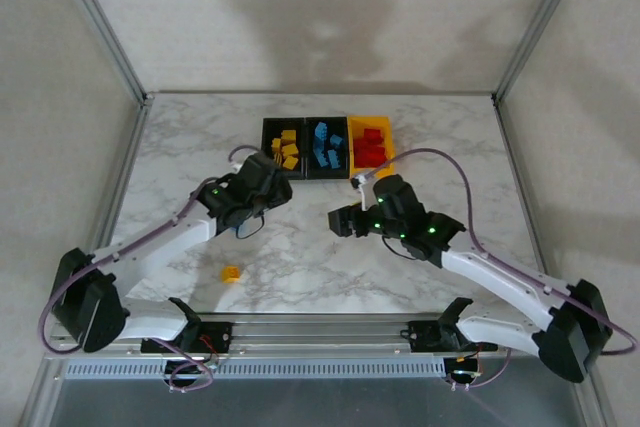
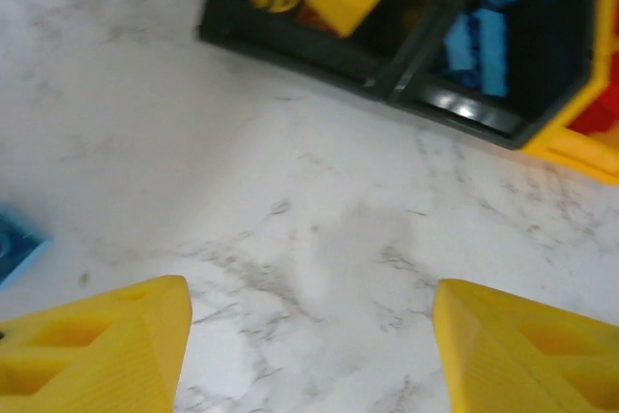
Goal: Sort the legos into containers by color
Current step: Pick up the lego from the middle-left of the table, then place the lego in the container, then pick up the lego from the bottom-left of the table, then place the lego in the container.
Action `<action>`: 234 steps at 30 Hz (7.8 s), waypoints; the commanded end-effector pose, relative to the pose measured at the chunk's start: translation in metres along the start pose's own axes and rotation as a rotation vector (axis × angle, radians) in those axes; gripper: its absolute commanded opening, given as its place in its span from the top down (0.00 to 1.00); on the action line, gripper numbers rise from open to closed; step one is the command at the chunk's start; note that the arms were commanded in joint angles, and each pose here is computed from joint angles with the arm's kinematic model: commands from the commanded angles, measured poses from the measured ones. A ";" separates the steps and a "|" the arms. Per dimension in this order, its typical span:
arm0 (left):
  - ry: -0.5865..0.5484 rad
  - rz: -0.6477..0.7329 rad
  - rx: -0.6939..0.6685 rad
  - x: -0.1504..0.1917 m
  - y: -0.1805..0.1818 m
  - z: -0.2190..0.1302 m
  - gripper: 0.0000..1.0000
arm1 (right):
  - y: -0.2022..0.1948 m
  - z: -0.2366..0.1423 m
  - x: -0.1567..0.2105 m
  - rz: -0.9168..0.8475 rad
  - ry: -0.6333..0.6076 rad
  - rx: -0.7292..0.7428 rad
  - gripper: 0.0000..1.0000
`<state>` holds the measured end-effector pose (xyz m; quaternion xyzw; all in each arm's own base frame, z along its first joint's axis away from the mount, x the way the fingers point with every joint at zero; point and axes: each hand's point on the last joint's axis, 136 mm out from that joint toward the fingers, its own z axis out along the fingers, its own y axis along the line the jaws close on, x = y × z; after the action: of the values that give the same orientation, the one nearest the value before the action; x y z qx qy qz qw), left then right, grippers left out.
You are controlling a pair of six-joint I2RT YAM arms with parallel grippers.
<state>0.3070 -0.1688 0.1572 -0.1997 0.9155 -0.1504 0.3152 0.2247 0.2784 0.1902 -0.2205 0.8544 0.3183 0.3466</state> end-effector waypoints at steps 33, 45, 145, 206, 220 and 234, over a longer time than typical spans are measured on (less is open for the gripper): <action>0.099 -0.336 -0.488 0.040 0.143 0.086 0.19 | 0.029 0.032 -0.017 -0.085 -0.035 0.008 0.33; 0.099 -0.303 -0.457 0.032 0.136 0.084 0.62 | 0.027 0.031 -0.019 -0.082 -0.041 0.018 0.33; 0.267 -0.001 -0.360 0.104 0.130 -0.030 0.19 | 0.073 0.025 0.062 -0.189 0.197 -0.279 0.30; -0.008 0.048 -0.139 -0.075 -0.040 0.072 0.63 | -0.020 0.010 -0.025 0.045 -0.098 0.175 0.33; 0.043 0.030 -0.163 -0.121 -0.064 0.173 0.60 | -0.029 -0.003 -0.025 0.072 -0.118 0.211 0.33; 0.077 0.014 -0.108 -0.122 -0.074 0.181 0.38 | -0.031 -0.006 -0.028 0.076 -0.128 0.227 0.33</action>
<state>0.5303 -0.2006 0.0915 -0.2146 0.9361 -0.0900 0.2637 0.2541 0.2614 0.1917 -0.1445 0.8713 0.2480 0.3980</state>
